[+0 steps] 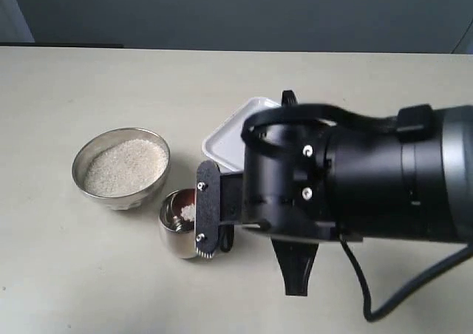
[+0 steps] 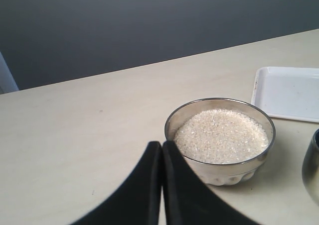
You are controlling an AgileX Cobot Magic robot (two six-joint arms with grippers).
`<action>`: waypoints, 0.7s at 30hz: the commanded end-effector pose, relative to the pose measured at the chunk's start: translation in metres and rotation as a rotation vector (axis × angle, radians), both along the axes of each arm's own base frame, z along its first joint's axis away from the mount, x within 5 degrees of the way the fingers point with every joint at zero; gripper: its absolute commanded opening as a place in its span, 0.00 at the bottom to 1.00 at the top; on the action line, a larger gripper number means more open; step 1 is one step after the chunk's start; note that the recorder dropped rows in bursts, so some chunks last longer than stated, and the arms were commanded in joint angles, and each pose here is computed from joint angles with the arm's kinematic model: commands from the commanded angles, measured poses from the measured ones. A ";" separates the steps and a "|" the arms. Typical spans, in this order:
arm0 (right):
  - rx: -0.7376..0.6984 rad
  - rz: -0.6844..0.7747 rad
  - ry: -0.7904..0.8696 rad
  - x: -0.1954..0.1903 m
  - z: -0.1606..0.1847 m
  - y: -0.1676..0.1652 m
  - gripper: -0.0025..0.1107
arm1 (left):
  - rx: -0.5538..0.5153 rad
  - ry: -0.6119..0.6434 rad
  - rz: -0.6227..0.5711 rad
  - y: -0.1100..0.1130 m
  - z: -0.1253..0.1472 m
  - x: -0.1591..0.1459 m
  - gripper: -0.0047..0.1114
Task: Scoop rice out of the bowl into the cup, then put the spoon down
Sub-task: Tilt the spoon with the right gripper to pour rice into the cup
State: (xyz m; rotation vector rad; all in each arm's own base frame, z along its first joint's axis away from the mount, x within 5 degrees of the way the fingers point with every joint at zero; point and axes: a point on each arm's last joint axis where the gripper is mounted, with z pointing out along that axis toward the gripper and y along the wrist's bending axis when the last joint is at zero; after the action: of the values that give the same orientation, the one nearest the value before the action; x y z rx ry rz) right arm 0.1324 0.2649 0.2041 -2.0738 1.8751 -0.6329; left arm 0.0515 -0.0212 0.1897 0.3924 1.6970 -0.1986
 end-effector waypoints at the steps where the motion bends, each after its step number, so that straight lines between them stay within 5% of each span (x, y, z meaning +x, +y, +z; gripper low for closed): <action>1: 0.052 -0.006 -0.049 -0.009 0.000 -0.002 0.02 | -0.011 -0.016 -0.001 0.000 0.002 0.000 0.04; 21: 0.062 0.061 -0.205 0.002 0.012 0.000 0.02 | -0.011 -0.016 -0.001 0.000 0.002 0.000 0.04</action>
State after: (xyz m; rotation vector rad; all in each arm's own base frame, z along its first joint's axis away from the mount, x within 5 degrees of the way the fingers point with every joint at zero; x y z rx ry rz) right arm 0.1337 0.2653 0.2127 -1.9441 1.7362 -0.7228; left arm 0.0515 -0.0212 0.1897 0.3910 1.6973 -0.1998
